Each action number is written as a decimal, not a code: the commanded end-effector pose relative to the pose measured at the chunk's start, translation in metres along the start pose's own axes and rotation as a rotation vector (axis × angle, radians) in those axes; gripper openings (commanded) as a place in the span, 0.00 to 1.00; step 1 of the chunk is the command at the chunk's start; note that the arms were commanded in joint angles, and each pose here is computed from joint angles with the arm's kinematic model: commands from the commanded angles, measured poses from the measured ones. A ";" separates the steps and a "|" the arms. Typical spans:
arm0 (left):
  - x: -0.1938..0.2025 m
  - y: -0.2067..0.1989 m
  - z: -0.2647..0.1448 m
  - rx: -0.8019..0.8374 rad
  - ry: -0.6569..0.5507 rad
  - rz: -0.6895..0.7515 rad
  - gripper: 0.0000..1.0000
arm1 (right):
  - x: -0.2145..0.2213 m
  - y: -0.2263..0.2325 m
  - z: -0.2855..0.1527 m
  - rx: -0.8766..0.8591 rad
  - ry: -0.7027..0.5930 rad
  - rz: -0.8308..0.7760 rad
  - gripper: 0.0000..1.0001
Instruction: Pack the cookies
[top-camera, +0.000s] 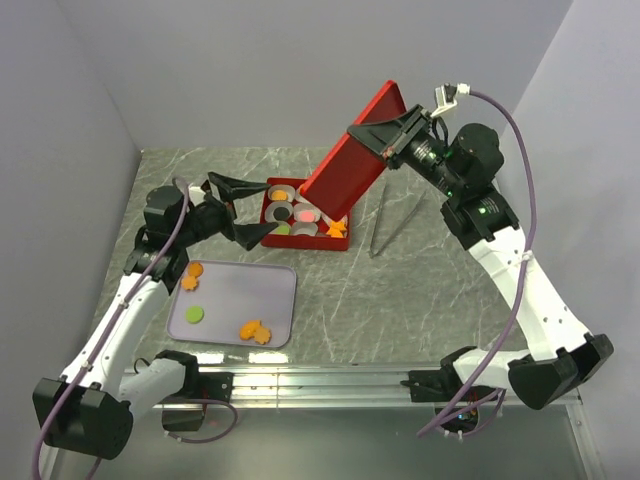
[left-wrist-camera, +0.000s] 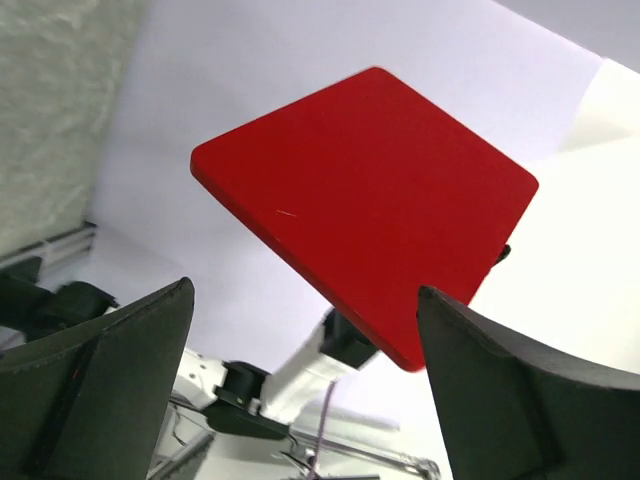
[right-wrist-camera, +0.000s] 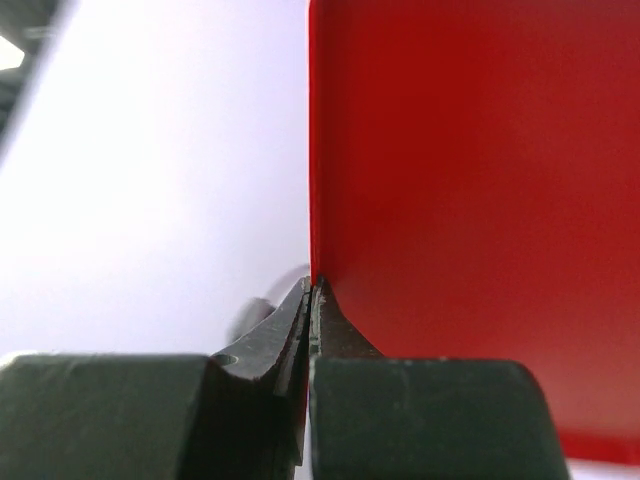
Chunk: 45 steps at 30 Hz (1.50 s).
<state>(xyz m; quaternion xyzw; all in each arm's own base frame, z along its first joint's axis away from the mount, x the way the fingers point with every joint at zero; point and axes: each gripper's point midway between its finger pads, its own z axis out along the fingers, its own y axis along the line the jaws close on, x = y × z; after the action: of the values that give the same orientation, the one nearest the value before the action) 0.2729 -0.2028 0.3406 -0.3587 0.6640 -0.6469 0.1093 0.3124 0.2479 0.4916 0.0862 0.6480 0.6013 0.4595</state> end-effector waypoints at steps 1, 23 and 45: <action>0.024 -0.044 -0.004 0.112 0.097 -0.046 1.00 | -0.021 0.084 -0.008 -0.336 -0.061 -0.011 0.00; 0.031 -0.101 0.017 0.197 0.282 -0.130 0.94 | 0.008 0.116 0.039 -0.541 -0.027 0.084 0.00; -0.015 -0.125 0.041 0.266 0.190 -0.173 0.26 | 0.065 0.031 -0.005 -0.410 0.073 0.106 0.00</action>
<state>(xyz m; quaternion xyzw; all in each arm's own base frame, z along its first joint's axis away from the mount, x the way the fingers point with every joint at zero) 0.3696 -0.2091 0.3886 -0.3551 0.5926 -0.7161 0.0998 0.2751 0.2904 0.5059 0.0243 0.4926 0.7506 0.4398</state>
